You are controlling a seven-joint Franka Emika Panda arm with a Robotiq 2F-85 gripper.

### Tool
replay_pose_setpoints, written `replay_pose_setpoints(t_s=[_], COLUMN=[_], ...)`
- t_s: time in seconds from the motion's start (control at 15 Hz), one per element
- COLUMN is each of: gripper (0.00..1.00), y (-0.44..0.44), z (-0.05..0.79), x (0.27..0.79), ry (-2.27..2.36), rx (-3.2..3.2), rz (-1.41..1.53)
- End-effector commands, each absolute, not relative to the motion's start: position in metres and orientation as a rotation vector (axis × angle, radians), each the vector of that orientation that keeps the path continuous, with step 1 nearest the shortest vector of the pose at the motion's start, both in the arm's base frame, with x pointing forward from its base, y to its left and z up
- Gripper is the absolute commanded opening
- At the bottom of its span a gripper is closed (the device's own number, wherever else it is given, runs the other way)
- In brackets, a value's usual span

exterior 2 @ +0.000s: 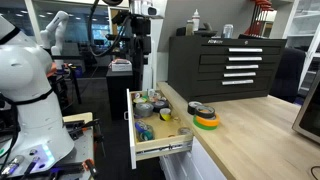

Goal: Remove the small orange tape from the drawer.

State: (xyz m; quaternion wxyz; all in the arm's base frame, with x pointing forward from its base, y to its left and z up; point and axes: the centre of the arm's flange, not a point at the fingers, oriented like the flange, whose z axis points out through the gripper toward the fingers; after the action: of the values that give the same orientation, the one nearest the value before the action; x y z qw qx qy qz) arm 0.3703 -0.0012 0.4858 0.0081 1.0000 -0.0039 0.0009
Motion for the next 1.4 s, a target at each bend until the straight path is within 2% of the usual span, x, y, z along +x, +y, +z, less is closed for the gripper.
replay_pose_setpoints(t_s=[0.0,0.93,1.33], gripper=[1.0,1.0,1.0], y=[-0.001,-0.001,0.015], z=[0.486,0.486,0.445], x=[0.37,0.37,0.391], ry=[-0.012,-0.012,0.008], rx=[3.125,3.125,3.128], rz=[0.003,0.003,0.019])
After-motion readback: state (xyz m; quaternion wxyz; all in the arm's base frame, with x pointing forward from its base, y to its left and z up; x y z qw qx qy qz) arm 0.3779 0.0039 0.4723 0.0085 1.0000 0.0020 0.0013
